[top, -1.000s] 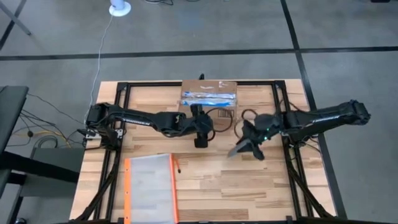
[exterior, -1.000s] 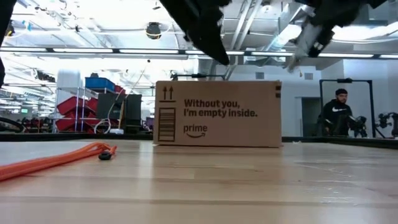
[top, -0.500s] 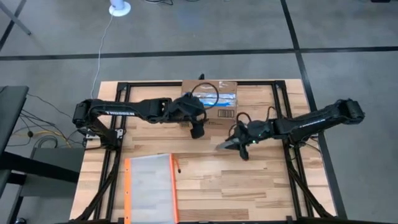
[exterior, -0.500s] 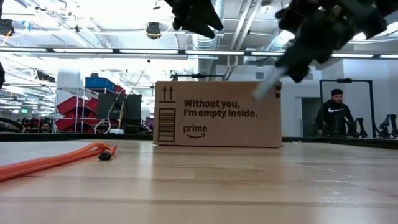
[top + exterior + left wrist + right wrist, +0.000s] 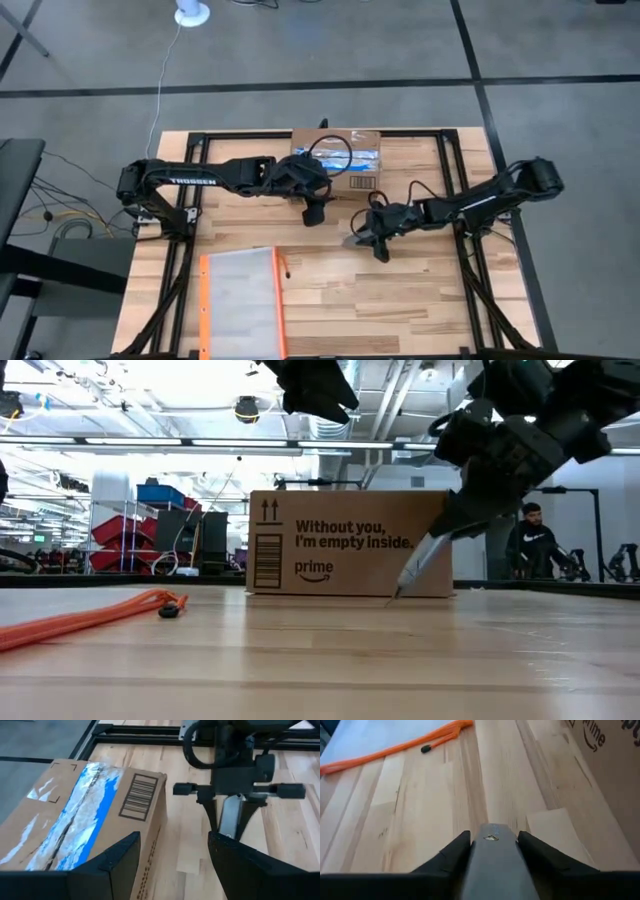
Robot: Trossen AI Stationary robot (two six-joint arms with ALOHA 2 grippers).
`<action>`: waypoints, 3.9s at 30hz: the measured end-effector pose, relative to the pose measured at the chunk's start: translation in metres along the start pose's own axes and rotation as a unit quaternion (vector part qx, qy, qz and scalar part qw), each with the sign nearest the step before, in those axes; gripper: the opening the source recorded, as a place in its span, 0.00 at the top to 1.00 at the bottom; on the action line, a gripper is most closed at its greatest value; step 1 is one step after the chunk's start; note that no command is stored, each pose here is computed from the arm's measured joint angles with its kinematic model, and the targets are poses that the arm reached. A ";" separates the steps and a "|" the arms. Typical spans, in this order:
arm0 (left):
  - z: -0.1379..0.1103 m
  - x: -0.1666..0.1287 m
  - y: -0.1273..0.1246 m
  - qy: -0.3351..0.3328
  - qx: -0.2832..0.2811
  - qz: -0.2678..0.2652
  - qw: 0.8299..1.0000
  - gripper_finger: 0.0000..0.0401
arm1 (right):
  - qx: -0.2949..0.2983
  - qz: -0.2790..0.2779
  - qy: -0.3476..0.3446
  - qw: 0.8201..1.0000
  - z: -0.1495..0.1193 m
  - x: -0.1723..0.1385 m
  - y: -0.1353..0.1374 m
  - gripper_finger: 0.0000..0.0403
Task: Unpack boxes
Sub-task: Open the cardboard box with the silver cutter
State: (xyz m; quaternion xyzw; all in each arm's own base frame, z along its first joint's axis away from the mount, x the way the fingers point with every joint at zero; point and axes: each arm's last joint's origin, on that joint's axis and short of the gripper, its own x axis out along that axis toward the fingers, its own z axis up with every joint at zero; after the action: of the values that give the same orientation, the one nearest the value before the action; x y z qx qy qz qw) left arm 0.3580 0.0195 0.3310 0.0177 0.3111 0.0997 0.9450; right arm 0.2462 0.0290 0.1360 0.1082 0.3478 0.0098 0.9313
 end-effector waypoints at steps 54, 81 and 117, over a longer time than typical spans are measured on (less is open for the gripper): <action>-0.086 0.052 0.127 0.245 -0.109 -0.024 0.963 0.46 | 0.359 -0.249 -0.057 0.898 0.079 -0.048 -0.081 0.39; -0.073 -0.011 0.086 0.315 -0.097 0.083 0.940 0.46 | 0.211 -0.201 0.059 0.955 0.076 -0.088 -0.058 0.39; -0.040 -0.066 0.106 0.152 -0.080 0.186 0.967 0.46 | 0.295 -0.185 0.155 0.925 0.078 -0.149 -0.028 0.39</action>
State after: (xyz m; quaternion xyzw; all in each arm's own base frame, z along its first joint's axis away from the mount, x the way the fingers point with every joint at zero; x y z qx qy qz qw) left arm 0.2636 0.1094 0.3479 -0.0155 0.4338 0.2992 0.8497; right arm 0.1823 -0.0277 0.2840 0.3093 0.4884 -0.2489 0.7771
